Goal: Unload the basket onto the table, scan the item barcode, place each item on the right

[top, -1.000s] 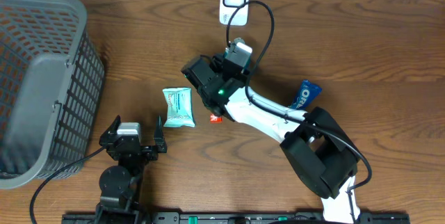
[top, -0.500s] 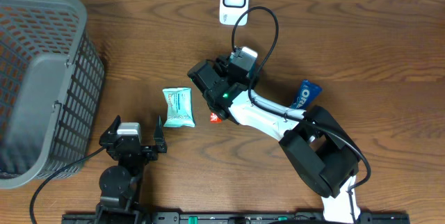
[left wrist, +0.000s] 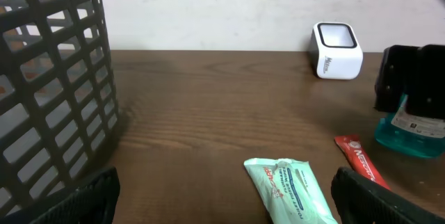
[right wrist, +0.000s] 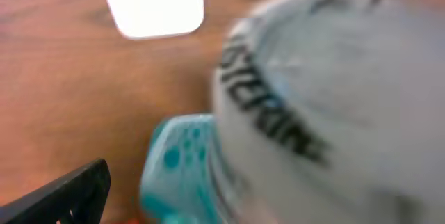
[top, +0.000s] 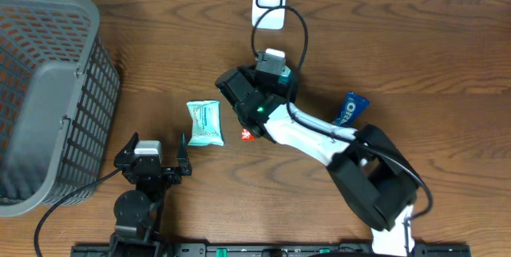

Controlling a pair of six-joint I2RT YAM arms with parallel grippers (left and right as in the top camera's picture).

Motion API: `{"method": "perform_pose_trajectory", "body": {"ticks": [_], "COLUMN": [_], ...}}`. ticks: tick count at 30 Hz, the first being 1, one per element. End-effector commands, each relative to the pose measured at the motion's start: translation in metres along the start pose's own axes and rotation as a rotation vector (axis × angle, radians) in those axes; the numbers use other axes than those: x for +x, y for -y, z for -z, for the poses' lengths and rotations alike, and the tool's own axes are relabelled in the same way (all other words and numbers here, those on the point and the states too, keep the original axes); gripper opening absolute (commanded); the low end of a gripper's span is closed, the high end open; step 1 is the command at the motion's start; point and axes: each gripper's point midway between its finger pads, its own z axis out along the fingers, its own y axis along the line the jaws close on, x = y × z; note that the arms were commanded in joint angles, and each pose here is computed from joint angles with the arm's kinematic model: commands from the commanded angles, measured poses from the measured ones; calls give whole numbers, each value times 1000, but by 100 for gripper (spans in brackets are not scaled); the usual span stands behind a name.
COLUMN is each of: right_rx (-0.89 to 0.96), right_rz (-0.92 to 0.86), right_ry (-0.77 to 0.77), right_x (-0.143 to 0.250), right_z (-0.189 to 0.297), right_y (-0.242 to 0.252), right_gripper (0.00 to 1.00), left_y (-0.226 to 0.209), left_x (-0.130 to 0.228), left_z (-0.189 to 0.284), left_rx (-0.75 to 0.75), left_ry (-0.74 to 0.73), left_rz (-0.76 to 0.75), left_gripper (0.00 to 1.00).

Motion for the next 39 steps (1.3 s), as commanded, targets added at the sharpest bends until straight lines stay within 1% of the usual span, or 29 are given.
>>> {"method": "perform_pose_trajectory", "body": {"ticks": [1, 5, 7, 9, 10, 11, 12, 14, 17, 19, 22, 26, 28, 30, 33, 39], "right_rx": [-155, -225, -320, -376, -375, -373, -370, -390, -465, -489, -452, -431, -470, -566, -665, -637], "right_rz": [152, 230, 360, 460, 491, 510, 522, 569, 799, 860, 871, 837, 823, 801, 763, 773], "right_ry": [-27, -109, -154, -173, -170, -165, -158, -158, -157, -189, -211, -195, -170, -159, -187, -247], "right_x": [-35, -46, -47, -48, -51, -54, -57, -58, -46, -36, -33, -41, -48, -51, -43, -16], "right_z": [41, 72, 93, 108, 112, 116, 120, 125, 121, 107, 78, 58, 55, 56, 52, 21], "right_y": [-14, 4, 6, 13, 18, 22, 26, 29, 23, 23, 29, 32, 28, 18, 10, 6], "right_gripper": [99, 99, 99, 99, 92, 96, 99, 99, 99, 99, 99, 99, 99, 99, 99, 99], "left_y": [0, 0, 0, 0, 0, 0, 0, 0, 0, 0, 0, 0, 0, 0, 0, 0], "left_x": [19, 19, 19, 19, 19, 19, 19, 19, 19, 19, 19, 19, 19, 19, 19, 19], "left_z": [-3, -3, -3, -3, -3, -3, -3, -3, -3, -3, -3, -3, -3, -3, -3, -3], "left_rx": [0, 0, 0, 0, 0, 0, 0, 0, 0, 0, 0, 0, 0, 0, 0, 0], "left_ry": [-46, -46, -45, -46, -45, -46, -46, -46, -46, -45, -45, -45, -46, -46, -45, -46], "left_rz": [-4, -4, -4, -4, -4, -4, -4, -4, -4, -4, -4, -4, -4, -4, -4, -4], "left_gripper": [98, 98, 98, 98, 98, 98, 98, 98, 98, 98, 98, 98, 98, 98, 98, 98]}}
